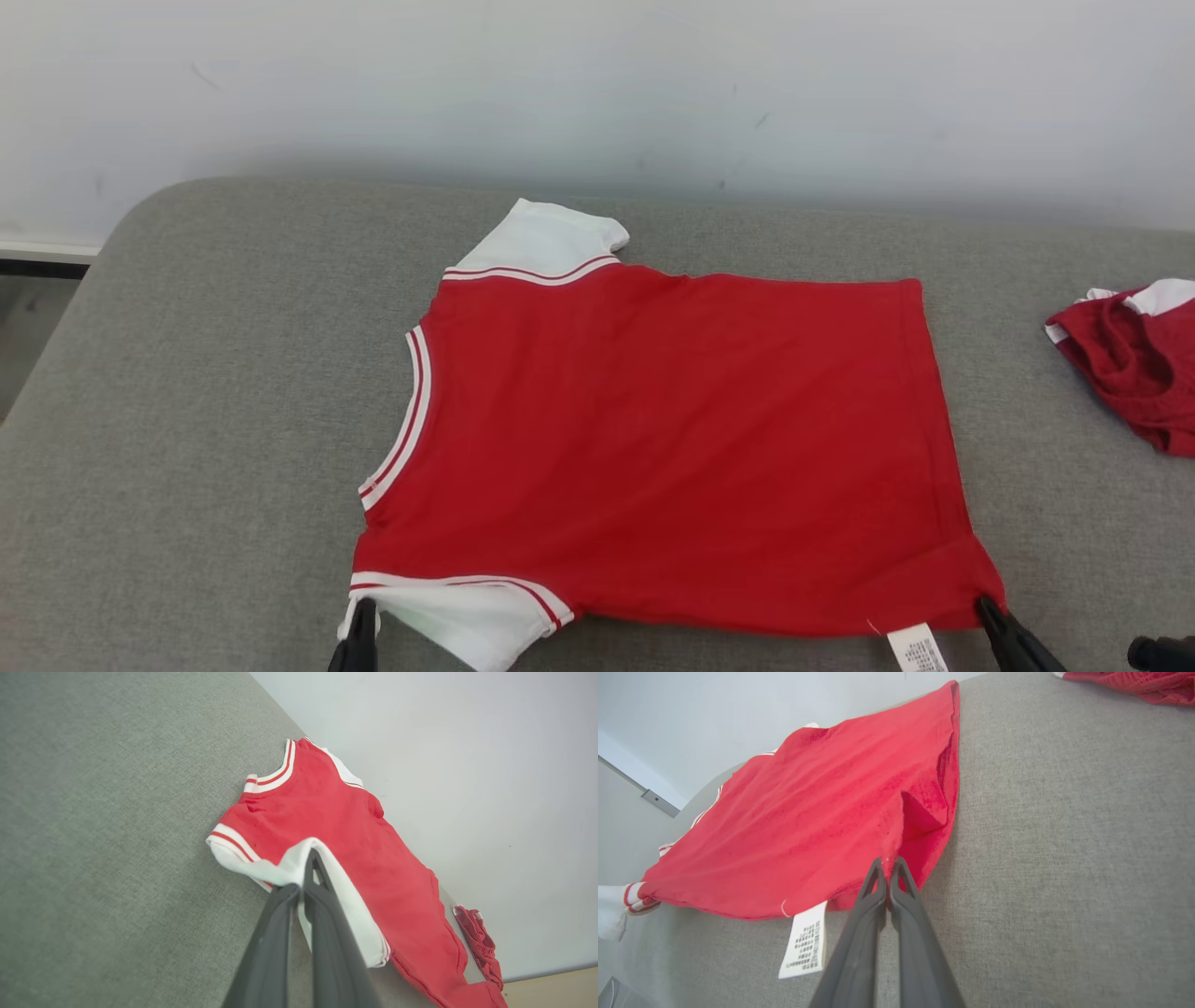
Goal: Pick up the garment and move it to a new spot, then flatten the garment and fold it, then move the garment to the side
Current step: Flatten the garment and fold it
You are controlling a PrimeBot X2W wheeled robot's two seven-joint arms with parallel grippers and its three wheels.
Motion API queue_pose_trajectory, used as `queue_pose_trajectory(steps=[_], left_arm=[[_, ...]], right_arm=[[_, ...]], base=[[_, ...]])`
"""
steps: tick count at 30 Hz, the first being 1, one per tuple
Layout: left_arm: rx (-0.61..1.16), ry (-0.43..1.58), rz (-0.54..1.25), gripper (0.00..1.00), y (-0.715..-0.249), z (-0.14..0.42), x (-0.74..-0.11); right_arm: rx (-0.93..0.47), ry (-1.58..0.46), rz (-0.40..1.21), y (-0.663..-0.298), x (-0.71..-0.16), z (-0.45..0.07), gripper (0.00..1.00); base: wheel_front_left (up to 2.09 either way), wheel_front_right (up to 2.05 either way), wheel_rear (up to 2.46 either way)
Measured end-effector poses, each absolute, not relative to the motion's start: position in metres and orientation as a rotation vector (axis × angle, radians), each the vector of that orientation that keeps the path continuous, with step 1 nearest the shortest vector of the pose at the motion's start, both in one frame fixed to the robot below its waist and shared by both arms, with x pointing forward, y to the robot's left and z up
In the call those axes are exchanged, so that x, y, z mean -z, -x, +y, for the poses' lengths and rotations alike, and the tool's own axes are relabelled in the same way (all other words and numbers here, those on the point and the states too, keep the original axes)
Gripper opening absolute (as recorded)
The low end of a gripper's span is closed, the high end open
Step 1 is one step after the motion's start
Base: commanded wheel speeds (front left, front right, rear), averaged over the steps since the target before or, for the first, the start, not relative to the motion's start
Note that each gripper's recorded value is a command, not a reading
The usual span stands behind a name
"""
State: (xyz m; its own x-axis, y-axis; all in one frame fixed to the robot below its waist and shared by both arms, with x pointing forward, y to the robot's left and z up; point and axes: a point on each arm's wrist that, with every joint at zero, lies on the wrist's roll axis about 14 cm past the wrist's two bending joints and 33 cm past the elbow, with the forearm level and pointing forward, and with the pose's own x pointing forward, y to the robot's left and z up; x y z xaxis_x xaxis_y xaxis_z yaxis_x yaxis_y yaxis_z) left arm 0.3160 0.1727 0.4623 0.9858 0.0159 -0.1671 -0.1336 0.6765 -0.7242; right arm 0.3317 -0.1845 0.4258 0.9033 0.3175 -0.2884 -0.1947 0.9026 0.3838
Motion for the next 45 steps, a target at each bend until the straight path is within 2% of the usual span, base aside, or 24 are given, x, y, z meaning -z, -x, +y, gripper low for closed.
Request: queue_pose_trajectory(steps=[7, 15, 22, 30, 31, 32, 33, 34, 35, 41, 45], left_arm=[[0.063, 0.727, 0.092, 0.00, -0.370, 0.163, -0.498], [0.185, 0.601, 0.130, 0.00, -0.437, 0.147, -0.515], [0.211, 0.526, 0.263, 0.00, -0.483, 0.138, -0.487], [0.194, 0.477, 0.326, 0.00, -0.501, 0.141, -0.462], [0.196, 0.467, 0.318, 0.00, -0.503, 0.141, -0.462], [0.196, 0.460, 0.310, 0.00, -0.505, 0.141, -0.462], [0.193, 0.448, 0.302, 0.36, -0.506, 0.142, -0.461], [0.198, 0.430, 0.293, 0.83, -0.506, 0.141, -0.461], [0.200, 0.413, 0.284, 1.00, -0.505, 0.142, -0.461], [0.174, 0.356, 0.191, 1.00, -0.495, 0.155, -0.470], [0.145, 0.356, 0.179, 1.00, -0.476, 0.163, -0.464]], right_arm=[[-0.255, -0.369, 0.265, -0.359, -0.453, -0.192, 0.00], [-0.253, -0.329, 0.297, -0.402, -0.454, -0.191, 0.00], [-0.206, -0.283, 0.374, -0.438, -0.434, -0.199, 0.00], [-0.217, -0.255, 0.388, -0.452, -0.426, -0.193, 0.00], [-0.222, -0.247, 0.391, -0.451, -0.425, -0.192, 0.18], [-0.227, -0.235, 0.384, -0.451, -0.425, -0.191, 0.50], [-0.232, -0.222, 0.374, -0.452, -0.426, -0.190, 1.00], [-0.234, -0.214, 0.365, -0.452, -0.428, -0.191, 1.00], [-0.234, -0.205, 0.353, -0.452, -0.430, -0.191, 1.00], [-0.237, -0.118, 0.288, -0.440, -0.437, -0.201, 1.00], [-0.236, -0.084, 0.301, -0.422, -0.428, -0.203, 1.00]], base=[[0.00, 0.00, 0.00], [0.00, 0.00, 0.00], [0.00, 0.00, 0.00], [0.00, 0.00, 0.00], [0.00, 0.00, 0.00], [0.00, 0.00, 0.00], [0.00, 0.00, 0.00], [0.00, 0.00, 0.00], [0.00, 0.00, 0.00], [0.00, 0.00, 0.00], [0.00, 0.00, 0.00]])
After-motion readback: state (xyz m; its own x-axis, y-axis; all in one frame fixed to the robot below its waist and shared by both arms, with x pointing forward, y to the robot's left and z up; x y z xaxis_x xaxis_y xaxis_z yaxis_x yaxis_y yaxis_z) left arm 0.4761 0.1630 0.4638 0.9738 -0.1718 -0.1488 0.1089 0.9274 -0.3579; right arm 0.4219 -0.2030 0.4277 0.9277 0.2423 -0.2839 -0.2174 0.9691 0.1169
